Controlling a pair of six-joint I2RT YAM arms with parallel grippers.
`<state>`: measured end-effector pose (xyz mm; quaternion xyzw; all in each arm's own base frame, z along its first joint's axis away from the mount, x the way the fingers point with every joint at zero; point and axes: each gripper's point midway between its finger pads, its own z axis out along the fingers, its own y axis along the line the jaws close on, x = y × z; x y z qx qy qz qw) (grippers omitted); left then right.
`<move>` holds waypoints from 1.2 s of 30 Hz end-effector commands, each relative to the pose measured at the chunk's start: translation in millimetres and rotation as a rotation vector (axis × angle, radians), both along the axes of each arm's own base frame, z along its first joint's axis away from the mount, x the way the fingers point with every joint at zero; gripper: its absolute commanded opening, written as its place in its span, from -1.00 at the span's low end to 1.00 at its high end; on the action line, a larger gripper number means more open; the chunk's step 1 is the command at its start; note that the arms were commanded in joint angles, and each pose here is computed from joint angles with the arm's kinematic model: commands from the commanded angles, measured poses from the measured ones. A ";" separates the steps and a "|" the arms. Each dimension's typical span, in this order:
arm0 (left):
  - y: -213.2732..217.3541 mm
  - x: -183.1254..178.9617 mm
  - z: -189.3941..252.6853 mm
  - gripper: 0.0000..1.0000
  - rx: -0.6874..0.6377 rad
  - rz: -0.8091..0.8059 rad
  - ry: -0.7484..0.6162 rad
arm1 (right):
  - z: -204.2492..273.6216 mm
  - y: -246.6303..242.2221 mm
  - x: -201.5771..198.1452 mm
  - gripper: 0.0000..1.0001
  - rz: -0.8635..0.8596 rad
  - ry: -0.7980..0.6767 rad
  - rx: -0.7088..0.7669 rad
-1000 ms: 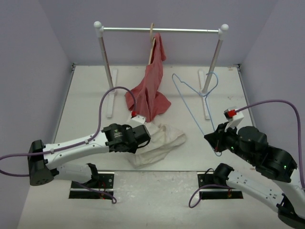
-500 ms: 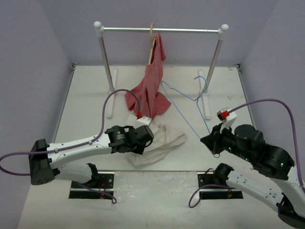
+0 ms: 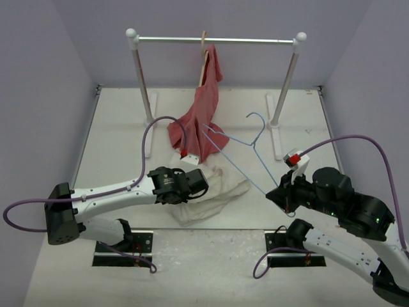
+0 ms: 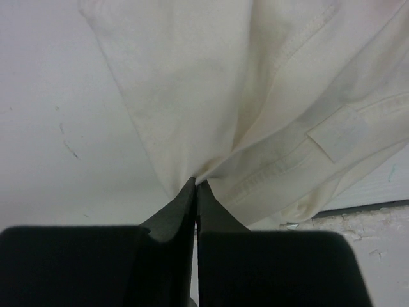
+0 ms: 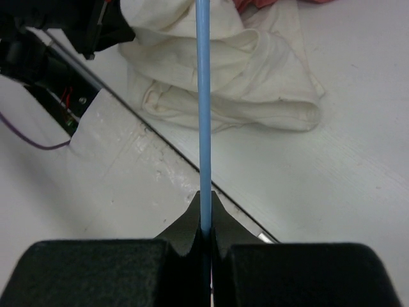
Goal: Place the t-shirt on the hanger
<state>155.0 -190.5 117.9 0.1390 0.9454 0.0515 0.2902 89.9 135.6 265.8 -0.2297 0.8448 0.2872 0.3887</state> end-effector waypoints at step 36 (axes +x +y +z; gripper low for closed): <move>-2.7 119.3 143.4 -1.00 -0.247 -0.073 -0.299 | 24.0 45.1 -12.0 -1.00 0.246 0.074 -0.011</move>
